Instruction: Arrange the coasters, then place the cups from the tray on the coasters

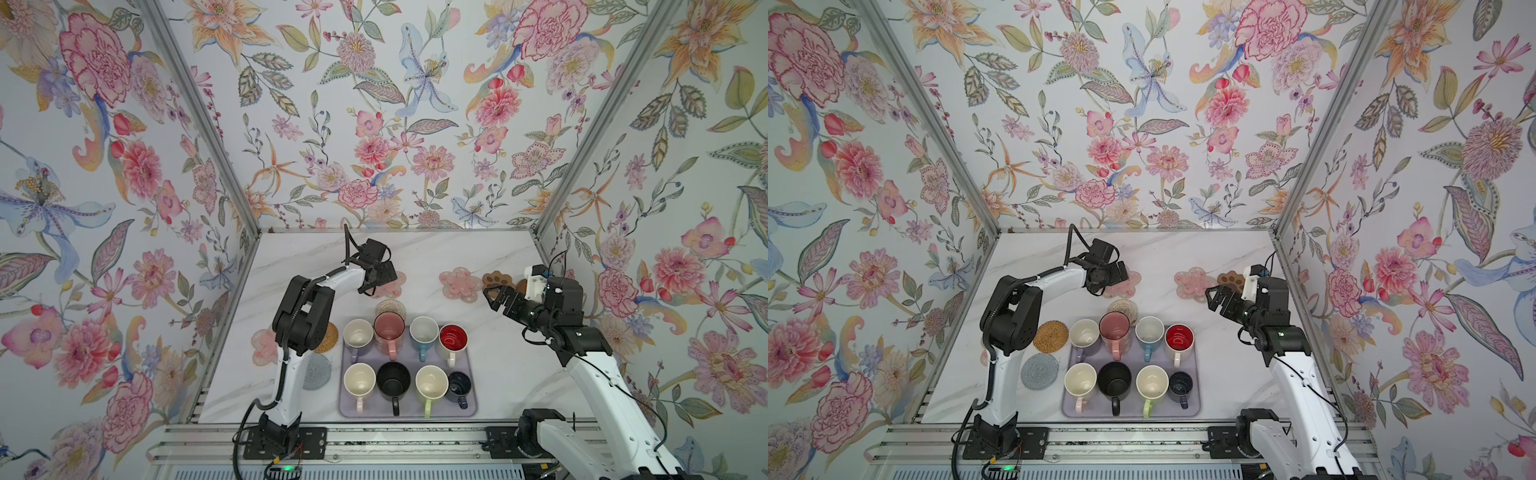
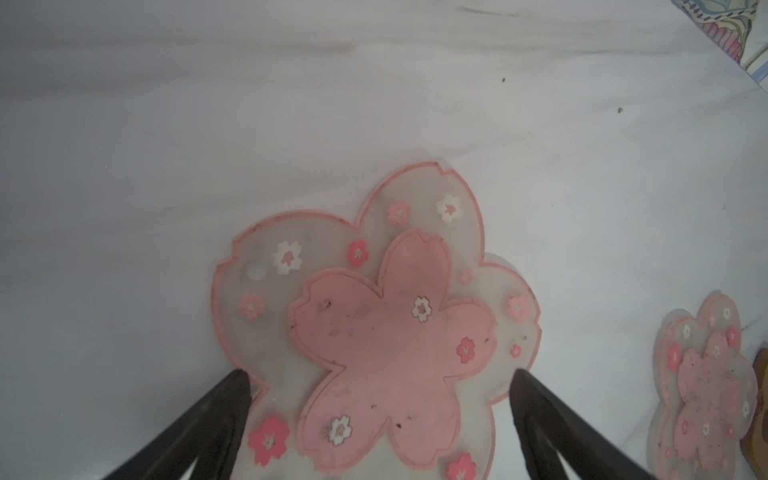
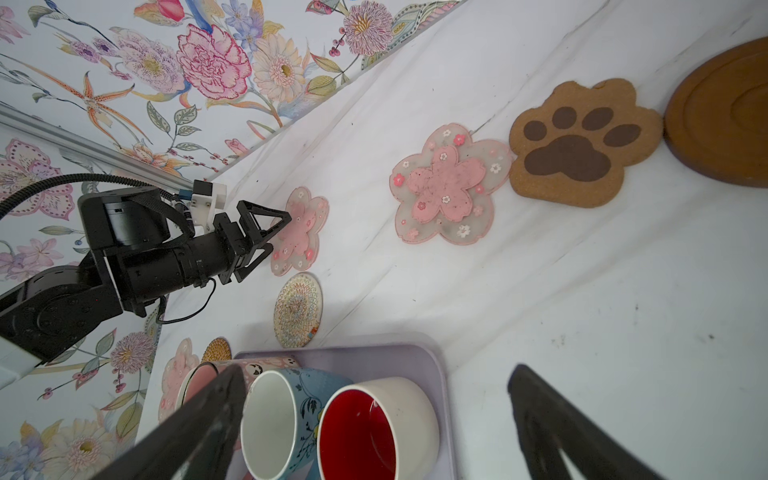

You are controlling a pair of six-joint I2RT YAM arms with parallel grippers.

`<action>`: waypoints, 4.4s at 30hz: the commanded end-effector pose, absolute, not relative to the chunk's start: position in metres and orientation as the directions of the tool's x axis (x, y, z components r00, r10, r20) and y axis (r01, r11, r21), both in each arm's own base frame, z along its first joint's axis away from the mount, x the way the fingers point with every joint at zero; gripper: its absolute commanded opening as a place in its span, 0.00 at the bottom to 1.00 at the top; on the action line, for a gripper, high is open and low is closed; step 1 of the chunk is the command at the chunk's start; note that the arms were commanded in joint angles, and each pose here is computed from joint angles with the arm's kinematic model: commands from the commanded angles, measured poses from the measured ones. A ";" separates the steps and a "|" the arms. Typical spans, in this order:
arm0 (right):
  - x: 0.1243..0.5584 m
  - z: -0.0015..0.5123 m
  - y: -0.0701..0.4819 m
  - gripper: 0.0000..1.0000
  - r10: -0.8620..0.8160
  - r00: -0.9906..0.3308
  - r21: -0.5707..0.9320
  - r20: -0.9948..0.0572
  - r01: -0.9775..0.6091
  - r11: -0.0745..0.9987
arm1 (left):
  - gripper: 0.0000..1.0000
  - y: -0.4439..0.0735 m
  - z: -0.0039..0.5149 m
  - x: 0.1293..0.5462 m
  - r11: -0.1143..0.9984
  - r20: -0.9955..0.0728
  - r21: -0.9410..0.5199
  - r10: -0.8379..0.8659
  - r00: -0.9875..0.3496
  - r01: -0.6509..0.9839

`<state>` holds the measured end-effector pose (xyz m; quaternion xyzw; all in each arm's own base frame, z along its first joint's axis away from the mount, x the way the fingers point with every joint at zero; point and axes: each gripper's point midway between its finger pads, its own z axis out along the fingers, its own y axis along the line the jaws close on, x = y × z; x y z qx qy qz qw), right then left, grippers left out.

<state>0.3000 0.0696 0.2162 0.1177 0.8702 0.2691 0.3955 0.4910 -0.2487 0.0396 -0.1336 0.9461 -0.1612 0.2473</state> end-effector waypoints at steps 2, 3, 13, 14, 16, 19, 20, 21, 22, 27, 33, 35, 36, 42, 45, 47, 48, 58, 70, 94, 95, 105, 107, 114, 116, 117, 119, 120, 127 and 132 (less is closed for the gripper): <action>0.295 0.211 0.069 0.99 0.419 -0.670 0.566 -0.613 -0.003 0.824 | 0.99 -0.266 0.033 0.494 0.900 -0.390 -0.404 -0.333 -0.859 -0.165; 0.295 0.210 0.069 0.99 0.420 -0.670 0.567 -0.612 -0.001 0.824 | 0.99 -0.268 0.033 0.495 0.900 -0.389 -0.404 -0.331 -0.860 -0.163; 0.294 0.212 0.068 0.99 0.423 -0.667 0.568 -0.613 0.000 0.823 | 0.99 -0.277 0.029 0.505 0.909 -0.391 -0.393 -0.304 -0.869 -0.142; 0.294 0.213 0.068 0.99 0.423 -0.666 0.567 -0.614 -0.001 0.823 | 0.99 -0.279 0.028 0.506 0.911 -0.389 -0.389 -0.297 -0.872 -0.137; 0.294 0.212 0.067 0.99 0.425 -0.667 0.567 -0.612 0.004 0.823 | 0.99 -0.281 0.027 0.510 0.915 -0.389 -0.383 -0.287 -0.875 -0.129; 0.294 0.212 0.066 0.99 0.425 -0.666 0.567 -0.613 0.004 0.824 | 0.99 -0.287 0.029 0.514 0.917 -0.395 -0.381 -0.273 -0.877 -0.114; 0.294 0.212 0.066 0.99 0.426 -0.666 0.566 -0.613 0.006 0.824 | 0.99 -0.289 0.031 0.515 0.918 -0.398 -0.381 -0.269 -0.877 -0.109; 0.294 0.212 0.066 0.99 0.427 -0.666 0.567 -0.611 0.008 0.824 | 0.99 -0.291 0.032 0.516 0.917 -0.400 -0.384 -0.269 -0.876 -0.106; 0.294 0.212 0.066 0.99 0.427 -0.666 0.567 -0.612 0.007 0.824 | 0.99 -0.294 0.033 0.517 0.916 -0.402 -0.388 -0.265 -0.876 -0.099; 0.295 0.212 0.065 0.99 0.427 -0.666 0.566 -0.611 0.009 0.824 | 0.99 -0.310 0.038 0.517 0.911 -0.405 -0.406 -0.255 -0.878 -0.077; 0.296 0.210 0.065 0.99 0.428 -0.670 0.566 -0.607 0.014 0.824 | 0.99 -0.324 0.041 0.519 0.899 -0.405 -0.434 -0.259 -0.877 -0.065; 0.296 0.210 0.065 0.99 0.428 -0.670 0.566 -0.606 0.014 0.824 | 0.99 -0.327 0.043 0.520 0.896 -0.405 -0.440 -0.261 -0.876 -0.063; 0.296 0.211 0.065 0.99 0.429 -0.670 0.567 -0.607 0.014 0.824 | 0.99 -0.329 0.044 0.520 0.895 -0.406 -0.442 -0.260 -0.876 -0.060; 0.296 0.210 0.065 0.99 0.429 -0.669 0.567 -0.607 0.014 0.824 | 0.99 -0.341 0.049 0.521 0.888 -0.411 -0.459 -0.255 -0.875 -0.044; 0.296 0.210 0.065 0.99 0.429 -0.670 0.567 -0.606 0.014 0.823 | 0.99 -0.347 0.052 0.518 0.886 -0.414 -0.462 -0.245 -0.877 -0.030; 0.296 0.211 0.065 0.99 0.429 -0.668 0.568 -0.607 0.013 0.823 | 0.99 -0.349 0.052 0.517 0.886 -0.414 -0.464 -0.243 -0.877 -0.026; 0.296 0.211 0.065 0.99 0.429 -0.667 0.567 -0.609 0.012 0.823 | 0.99 -0.351 0.052 0.516 0.885 -0.414 -0.465 -0.242 -0.878 -0.024; 0.294 0.211 0.064 0.99 0.432 -0.667 0.570 -0.607 0.014 0.822 | 0.99 -0.330 0.059 0.521 0.931 -0.463 -0.363 -0.209 -0.862 -0.030; 0.291 0.211 0.064 0.99 0.434 -0.666 0.573 -0.606 0.013 0.820 | 0.99 -0.296 0.049 0.535 0.962 -0.484 -0.264 -0.196 -0.853 -0.071; 0.290 0.214 0.060 0.99 0.442 -0.658 0.574 -0.610 0.018 0.819 | 0.99 -0.310 0.029 0.543 0.955 -0.451 -0.290 -0.199 -0.870 -0.068; 0.289 0.215 0.060 0.99 0.442 -0.657 0.576 -0.611 0.014 0.818 | 0.99 -0.312 0.029 0.543 0.954 -0.452 -0.293 -0.197 -0.870 -0.064; 0.289 0.219 0.059 0.99 0.447 -0.651 0.578 -0.614 0.015 0.816 | 0.99 -0.322 0.026 0.545 0.951 -0.449 -0.305 -0.193 -0.873 -0.053; 0.289 0.219 0.058 0.99 0.448 -0.651 0.578 -0.613 0.016 0.816 | 0.99 -0.325 0.024 0.544 0.950 -0.445 -0.308 -0.189 -0.875 -0.049; 0.288 0.219 0.059 0.99 0.448 -0.652 0.581 -0.612 0.015 0.814 | 0.99 -0.333 0.023 0.541 0.946 -0.441 -0.321 -0.182 -0.879 -0.035; 0.288 0.219 0.059 0.99 0.448 -0.651 0.580 -0.612 0.014 0.814 | 0.99 -0.337 0.023 0.538 0.946 -0.439 -0.322 -0.175 -0.881 -0.028; 0.288 0.220 0.059 0.99 0.448 -0.650 0.580 -0.614 0.013 0.814 | 0.99 -0.338 0.023 0.537 0.946 -0.439 -0.322 -0.174 -0.881 -0.026; 0.288 0.219 0.059 0.99 0.449 -0.652 0.581 -0.611 0.015 0.813 | 0.99 -0.341 0.022 0.535 0.947 -0.437 -0.322 -0.167 -0.884 -0.019; 0.288 0.219 0.059 0.99 0.449 -0.651 0.582 -0.611 0.016 0.813 | 0.99 -0.344 0.023 0.533 0.947 -0.438 -0.321 -0.161 -0.884 -0.013; 0.288 0.220 0.059 0.99 0.451 -0.652 0.584 -0.610 0.015 0.811 | 0.99 -0.355 0.023 0.524 0.945 -0.435 -0.326 -0.140 -0.889 0.011; 0.288 0.220 0.059 0.99 0.452 -0.651 0.585 -0.610 0.015 0.811 | 0.99 -0.357 0.029 0.521 0.941 -0.443 -0.337 -0.144 -0.885 0.016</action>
